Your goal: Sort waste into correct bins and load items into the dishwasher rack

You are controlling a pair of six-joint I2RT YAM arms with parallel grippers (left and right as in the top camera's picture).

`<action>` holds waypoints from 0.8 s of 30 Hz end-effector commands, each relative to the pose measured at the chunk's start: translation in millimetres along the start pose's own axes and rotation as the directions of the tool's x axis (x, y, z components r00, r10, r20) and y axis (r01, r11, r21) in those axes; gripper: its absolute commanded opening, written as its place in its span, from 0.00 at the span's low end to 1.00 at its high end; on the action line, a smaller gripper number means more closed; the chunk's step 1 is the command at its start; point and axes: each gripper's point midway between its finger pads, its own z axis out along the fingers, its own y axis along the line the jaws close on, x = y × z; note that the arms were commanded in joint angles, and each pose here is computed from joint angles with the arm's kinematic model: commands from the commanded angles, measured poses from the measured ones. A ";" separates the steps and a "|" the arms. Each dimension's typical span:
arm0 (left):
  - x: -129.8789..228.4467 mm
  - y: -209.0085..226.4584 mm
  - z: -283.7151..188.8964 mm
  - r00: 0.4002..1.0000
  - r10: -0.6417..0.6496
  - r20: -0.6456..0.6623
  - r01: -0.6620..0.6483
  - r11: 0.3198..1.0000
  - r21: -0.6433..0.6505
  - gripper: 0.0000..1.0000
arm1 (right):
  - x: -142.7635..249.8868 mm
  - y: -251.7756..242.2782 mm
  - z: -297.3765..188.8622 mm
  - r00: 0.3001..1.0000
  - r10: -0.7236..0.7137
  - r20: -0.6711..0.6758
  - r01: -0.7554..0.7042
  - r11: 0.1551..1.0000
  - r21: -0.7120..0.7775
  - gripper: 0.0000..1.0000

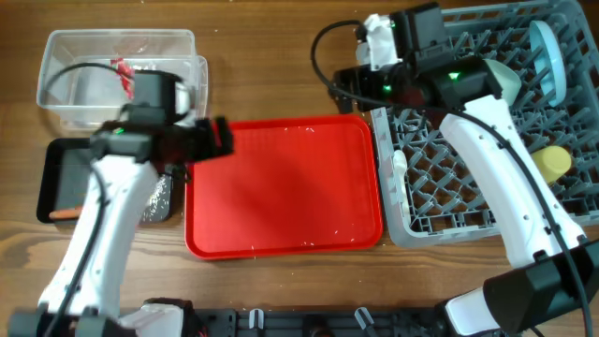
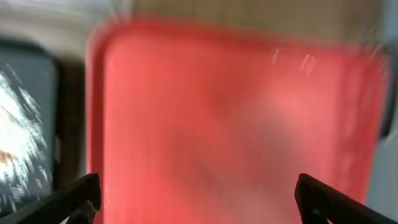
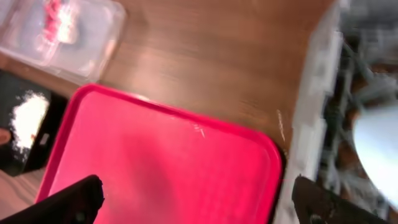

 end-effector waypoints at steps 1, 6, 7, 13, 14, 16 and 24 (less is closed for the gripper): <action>34.6 14.7 12.5 0.985 0.036 -0.169 -0.052 0.995 -0.090 1.00 | 22.0 -40.3 -6.3 0.987 0.135 -0.085 -0.128 0.988 0.085 1.00; 49.5 30.0 -15.5 0.984 -0.028 -0.175 0.008 0.993 -0.114 1.00 | 54.2 -72.4 -30.5 0.954 0.243 -0.174 -0.217 0.963 0.159 1.00; 47.0 28.9 -23.1 0.990 -0.023 -0.140 0.008 0.995 -0.104 1.00 | 55.3 -73.7 -36.9 0.955 0.244 -0.167 -0.214 0.961 0.175 1.00; 58.4 28.0 -71.9 0.966 0.023 0.259 -0.020 1.000 -0.017 1.00 | 61.1 -66.1 -77.1 0.984 0.160 0.080 -0.172 0.969 0.177 1.00; 64.5 28.7 -78.1 0.951 0.018 0.310 -0.019 1.000 -0.001 1.00 | 65.6 -64.3 -81.6 0.982 0.143 0.127 -0.163 0.972 0.171 1.00; 81.0 30.2 -96.7 0.902 -0.043 0.430 0.017 0.998 0.063 1.00 | 82.3 -58.1 -99.6 0.955 0.087 0.284 -0.136 0.978 0.161 1.00; 105.1 29.6 -141.2 0.790 -0.073 0.609 -0.016 0.990 0.140 1.00 | 157.3 -51.8 -131.2 0.927 0.059 0.370 -0.140 0.971 0.196 1.00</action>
